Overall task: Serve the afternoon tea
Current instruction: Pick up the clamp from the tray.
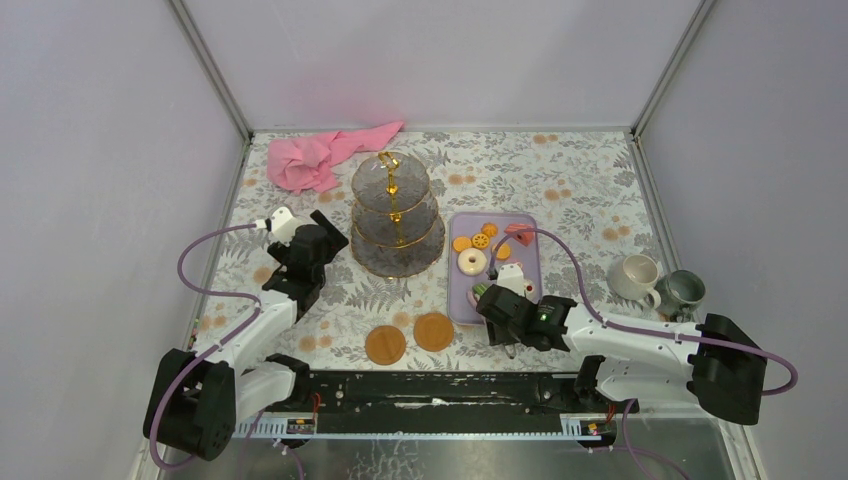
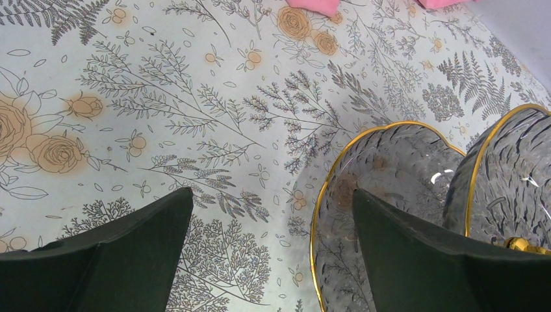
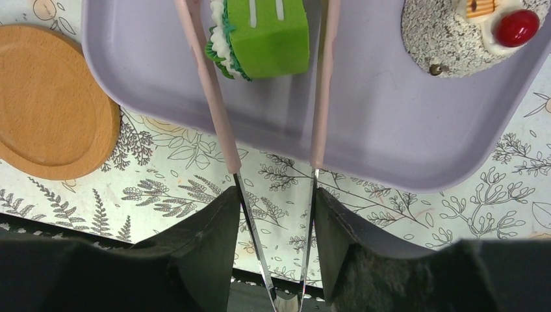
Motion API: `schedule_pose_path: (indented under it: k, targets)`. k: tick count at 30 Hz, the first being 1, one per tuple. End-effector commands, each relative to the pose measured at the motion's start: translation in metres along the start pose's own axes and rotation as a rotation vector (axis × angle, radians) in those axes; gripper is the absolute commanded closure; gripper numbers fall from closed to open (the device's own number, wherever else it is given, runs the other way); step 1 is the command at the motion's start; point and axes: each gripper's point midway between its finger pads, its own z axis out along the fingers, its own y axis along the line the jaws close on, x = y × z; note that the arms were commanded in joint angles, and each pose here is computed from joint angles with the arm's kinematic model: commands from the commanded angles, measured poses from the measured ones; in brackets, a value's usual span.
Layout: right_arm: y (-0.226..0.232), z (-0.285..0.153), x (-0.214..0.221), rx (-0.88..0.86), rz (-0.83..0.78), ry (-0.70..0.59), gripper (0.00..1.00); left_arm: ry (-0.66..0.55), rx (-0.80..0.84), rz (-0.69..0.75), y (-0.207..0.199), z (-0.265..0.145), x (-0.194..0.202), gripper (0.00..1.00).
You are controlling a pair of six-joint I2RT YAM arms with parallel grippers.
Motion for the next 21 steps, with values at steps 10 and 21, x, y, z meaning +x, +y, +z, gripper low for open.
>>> schedule_pose_path:
  k: [10,21]
  targets:
    - [0.005,-0.007,0.002,-0.019,0.026,-0.014,0.48,-0.04,0.006,-0.011,-0.003,-0.001,-0.01,0.0]
    - [0.006,-0.011,0.011,0.001,0.021,-0.015,0.48,-0.042,0.009,-0.014,-0.003,-0.002,-0.01,0.0]
